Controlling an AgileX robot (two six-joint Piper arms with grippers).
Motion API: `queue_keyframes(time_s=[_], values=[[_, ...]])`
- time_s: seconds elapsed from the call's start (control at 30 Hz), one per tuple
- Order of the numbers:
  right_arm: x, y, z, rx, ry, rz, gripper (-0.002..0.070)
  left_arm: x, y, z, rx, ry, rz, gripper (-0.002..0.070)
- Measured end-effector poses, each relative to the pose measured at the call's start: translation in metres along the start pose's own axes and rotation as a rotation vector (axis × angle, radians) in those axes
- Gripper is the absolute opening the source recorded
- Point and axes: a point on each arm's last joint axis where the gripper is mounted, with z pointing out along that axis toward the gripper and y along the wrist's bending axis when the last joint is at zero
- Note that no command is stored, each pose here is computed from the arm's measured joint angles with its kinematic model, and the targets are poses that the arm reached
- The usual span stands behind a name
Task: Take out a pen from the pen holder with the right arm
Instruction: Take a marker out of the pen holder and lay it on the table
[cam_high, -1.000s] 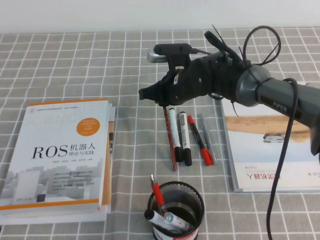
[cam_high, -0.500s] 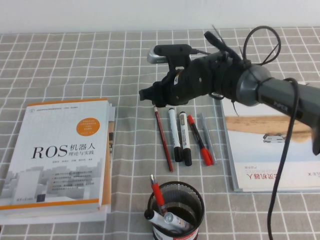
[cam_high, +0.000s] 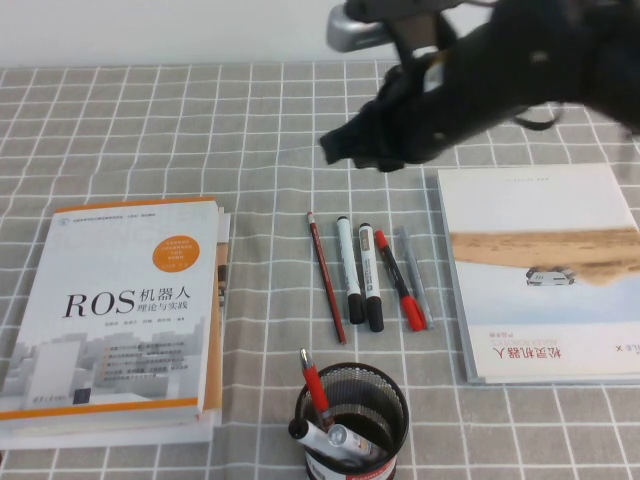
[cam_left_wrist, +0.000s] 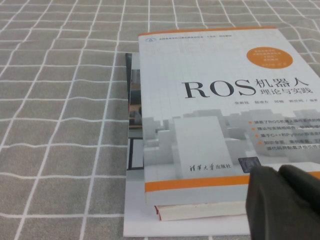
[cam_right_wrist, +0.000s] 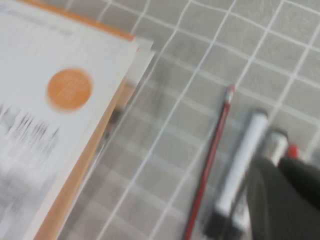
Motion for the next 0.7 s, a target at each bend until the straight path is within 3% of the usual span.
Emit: queue_keyframes(time_s=[0.33,0.7], values=[[0.063,-0.003,-0.132,-0.004,-0.120,-0.038,-0.0012,0.000,0.000,0.000,0.000,0.000,0.000,-0.0003],[0.162,-0.014,-0.197,-0.025,0.001,-0.021,-0.0012,0.000,0.000,0.000,0.000,0.000,0.000,-0.0003]])
